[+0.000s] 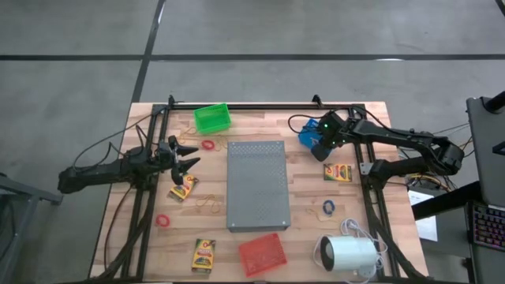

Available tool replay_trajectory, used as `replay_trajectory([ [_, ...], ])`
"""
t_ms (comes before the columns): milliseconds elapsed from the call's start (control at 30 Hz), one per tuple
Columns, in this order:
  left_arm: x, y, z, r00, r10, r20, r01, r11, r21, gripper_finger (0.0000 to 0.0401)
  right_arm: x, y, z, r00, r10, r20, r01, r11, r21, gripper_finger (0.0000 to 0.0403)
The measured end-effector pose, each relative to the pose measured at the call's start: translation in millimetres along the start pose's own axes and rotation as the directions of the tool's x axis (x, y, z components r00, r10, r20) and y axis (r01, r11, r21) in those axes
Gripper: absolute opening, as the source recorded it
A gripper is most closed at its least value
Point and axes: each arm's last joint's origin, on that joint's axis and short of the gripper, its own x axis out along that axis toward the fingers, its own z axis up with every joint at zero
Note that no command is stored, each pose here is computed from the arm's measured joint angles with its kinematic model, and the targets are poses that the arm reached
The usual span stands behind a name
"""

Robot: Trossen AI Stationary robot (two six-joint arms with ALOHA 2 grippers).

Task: Pick & Place Office Desk Supplies
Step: Put the yellow rubber band into the blue basket

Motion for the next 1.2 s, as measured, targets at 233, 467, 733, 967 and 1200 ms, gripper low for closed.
replay_trajectory([
  [233, 0, 0, 0, 1.0, 0.0, 0.0, 0.0, 1.0, 0.0, 0.0212, 0, 0, 1, 1.0, 0.002, 0.007, -0.002, 1.0, 0.001, 0.0063],
  [467, 0, 0, 0, 1.0, 0.0, 0.0, 0.0, 1.0, 0.0, 0.0212, 0, 0, 4, 0.999, -0.003, 0.038, 0.003, 1.0, -0.001, 0.0117],
  [733, 0, 0, 0, 1.0, 0.0, 0.0, 0.0, 1.0, 0.0, 0.0212, 0, 0, 4, 0.999, -0.002, 0.045, 0.002, 1.0, -0.001, 0.0145],
  [967, 0, 0, 0, 1.0, 0.0, 0.0, 0.0, 1.0, 0.0, 0.0212, -1, 2, 6, 0.996, 0.056, 0.066, -0.053, 0.998, -0.041, 0.014],
  [1200, 0, 0, 0, 1.0, 0.0, 0.0, 0.0, 1.0, 0.0, 0.0212, -14, 4, 15, 0.988, 0.092, 0.121, -0.085, 0.994, -0.063, 0.0144],
])
